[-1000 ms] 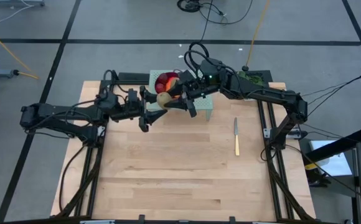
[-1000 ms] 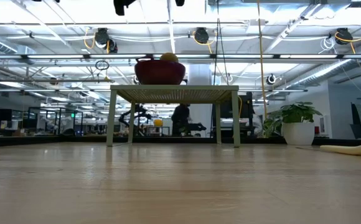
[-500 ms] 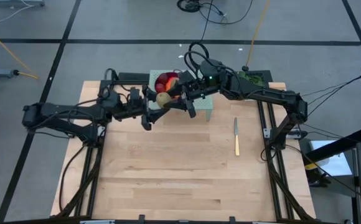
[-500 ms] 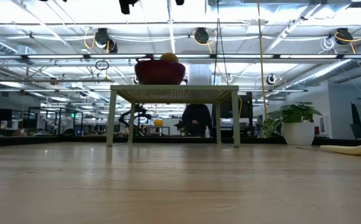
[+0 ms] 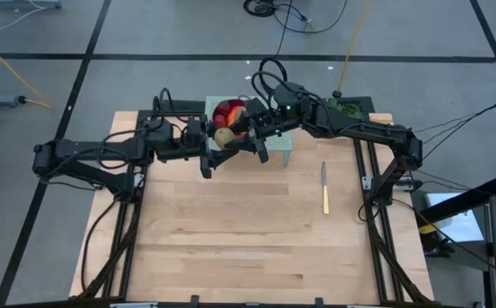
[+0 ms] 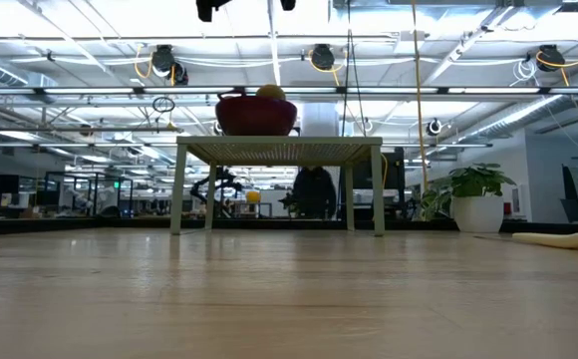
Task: Pick & Place Fruit
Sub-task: Put the kiwi into the violet strainer bowl on the shelf
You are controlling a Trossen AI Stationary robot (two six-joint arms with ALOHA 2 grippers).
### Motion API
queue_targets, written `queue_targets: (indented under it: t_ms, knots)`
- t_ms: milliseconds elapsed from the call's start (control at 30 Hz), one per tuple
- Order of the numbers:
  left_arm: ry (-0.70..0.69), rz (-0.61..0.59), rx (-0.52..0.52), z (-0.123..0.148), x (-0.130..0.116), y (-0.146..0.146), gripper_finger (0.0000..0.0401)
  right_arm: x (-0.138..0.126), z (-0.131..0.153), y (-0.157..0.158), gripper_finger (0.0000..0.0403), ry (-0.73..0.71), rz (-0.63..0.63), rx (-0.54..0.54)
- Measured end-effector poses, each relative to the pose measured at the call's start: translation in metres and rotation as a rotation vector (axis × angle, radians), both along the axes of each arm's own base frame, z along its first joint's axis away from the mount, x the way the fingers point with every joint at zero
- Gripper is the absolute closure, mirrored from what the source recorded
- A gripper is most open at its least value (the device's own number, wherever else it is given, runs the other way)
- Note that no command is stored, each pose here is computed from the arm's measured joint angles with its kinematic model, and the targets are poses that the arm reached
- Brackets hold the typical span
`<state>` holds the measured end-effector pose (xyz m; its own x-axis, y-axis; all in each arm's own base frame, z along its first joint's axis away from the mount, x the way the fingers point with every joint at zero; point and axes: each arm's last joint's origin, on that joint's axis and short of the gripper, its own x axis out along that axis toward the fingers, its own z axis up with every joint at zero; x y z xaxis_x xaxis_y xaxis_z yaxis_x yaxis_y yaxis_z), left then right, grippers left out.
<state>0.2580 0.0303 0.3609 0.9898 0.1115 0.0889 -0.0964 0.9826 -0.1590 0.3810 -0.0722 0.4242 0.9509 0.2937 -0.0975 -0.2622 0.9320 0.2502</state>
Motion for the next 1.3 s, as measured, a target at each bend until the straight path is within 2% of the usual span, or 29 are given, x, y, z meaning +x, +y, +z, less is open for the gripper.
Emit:
queue_targets:
  t_ms: [333, 633, 800, 1300]
  knots:
    - [0.001, -0.001, 0.0, 0.0042, -0.0074, -0.0012, 0.01, 0.0001, -0.001, 0.0012, 0.0202, 0.011, 0.004, 0.002]
    - [0.005, 0.009, -0.019, 0.0033, -0.0067, -0.0006, 0.0185, 0.0, -0.001, 0.0007, 0.0198, 0.009, -0.008, -0.008]
    - [0.011, -0.002, -0.013, 0.0028, -0.0066, -0.001, 0.0203, -0.0001, -0.0008, 0.001, 0.0175, 0.007, 0.006, -0.005]
    - [0.021, -0.024, -0.032, 0.0014, -0.0058, -0.0019, 0.0205, 0.0001, -0.0002, 0.0001, 0.0103, -0.002, -0.016, -0.019]
